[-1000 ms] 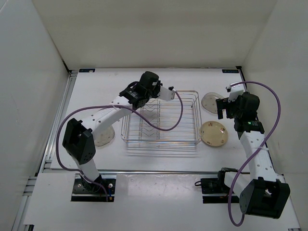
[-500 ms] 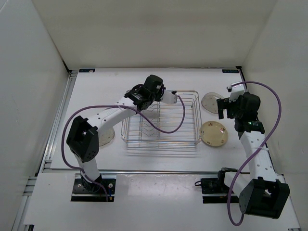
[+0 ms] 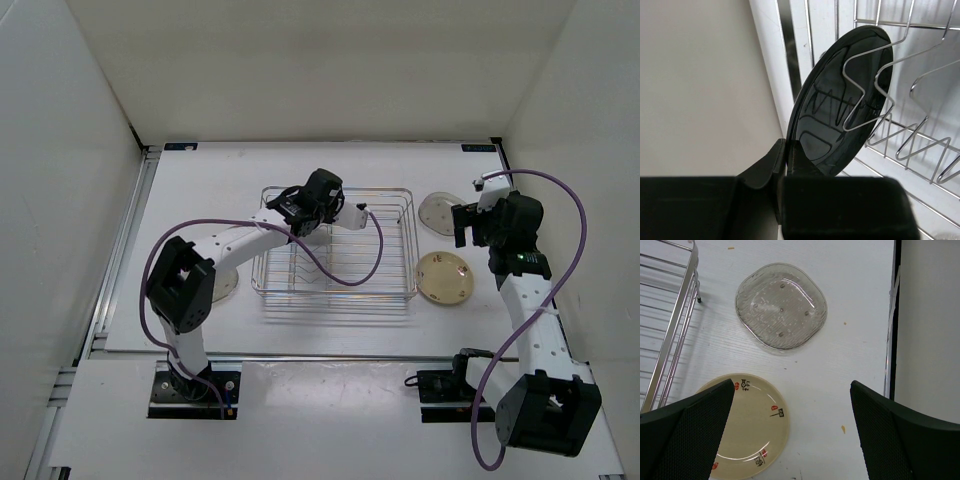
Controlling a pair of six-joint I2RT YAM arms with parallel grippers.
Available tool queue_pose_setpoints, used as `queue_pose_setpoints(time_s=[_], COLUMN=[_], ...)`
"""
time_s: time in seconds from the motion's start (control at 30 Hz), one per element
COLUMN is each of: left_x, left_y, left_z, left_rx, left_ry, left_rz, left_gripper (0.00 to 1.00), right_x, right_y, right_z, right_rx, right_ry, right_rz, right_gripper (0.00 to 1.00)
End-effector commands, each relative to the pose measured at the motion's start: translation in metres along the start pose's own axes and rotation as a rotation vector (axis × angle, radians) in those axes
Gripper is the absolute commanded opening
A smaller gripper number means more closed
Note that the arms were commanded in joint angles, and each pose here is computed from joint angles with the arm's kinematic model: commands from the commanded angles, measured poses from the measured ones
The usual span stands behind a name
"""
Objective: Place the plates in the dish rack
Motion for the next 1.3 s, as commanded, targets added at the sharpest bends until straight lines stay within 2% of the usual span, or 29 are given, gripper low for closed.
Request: queue_pose_setpoints(time_s=[0.0, 0.4, 0.47, 0.5, 0.6, 0.87, 1.0, 1.03, 1.17, 1.27], left_x=[-0.004, 0.006, 0.006, 0.005, 0.008, 0.002, -0.014, -0.018, -0.047, -0.071], left_y=[-0.003, -0.006, -0.006, -0.005, -0.005, -0.003, -0.002, 0.000, 0.007, 0.013], left_z=[0.004, -0.006, -0.006, -0.006, -0.009, 0.002, 0.019, 0.021, 0.045, 0.057], left_rx=[-0.015, -0.034, -0.034, -0.034, -0.031, -0.060, -0.103, -0.122, -0.195, -0.259], left_ry=[-0.019, 0.009, 0.009, 0.006, 0.015, -0.017, -0.065, -0.076, -0.158, -0.210], left_rz=[-0.014, -0.016, -0.016, -0.008, -0.005, 0.005, -0.009, -0.002, -0.007, -0.018], left_gripper=[0.10, 0.10, 0.18, 0.26, 0.33, 0.34, 0.50, 0.61, 0.78, 0.85], right_x=[-0.003, -0.006, -0.006, -0.006, -0.007, -0.007, -0.007, -0.007, -0.007, -0.007], right_y=[-0.004, -0.002, -0.002, -0.002, -0.002, -0.002, -0.002, -0.002, -0.002, -0.002], right_z=[-0.001, 0.001, 0.001, 0.001, -0.002, -0.002, -0.002, -0.002, -0.002, -0.002], right_rx=[0.017, 0.020, 0.020, 0.020, 0.034, 0.034, 0.034, 0.034, 0.034, 0.034], right_ry=[-0.004, -0.016, -0.016, -0.016, -0.009, -0.009, -0.009, -0.009, -0.009, -0.009], right_rz=[-0.033, -0.038, -0.038, -0.038, -0.036, -0.036, -0.036, -0.036, -0.036, -0.036], right_gripper=[1.00, 1.00, 1.00, 1.00, 1.00, 1.00, 1.00, 1.00, 1.00, 1.00])
Point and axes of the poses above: each gripper's point midway between its finger pads, its own x axis out along the fingers, its own z axis along the line the jaws close on, y = z × x, the point moved 3 cm from there along -x, back along the fingers, and after that the axes turned 4 degrees about x, right-handed, at the moved point
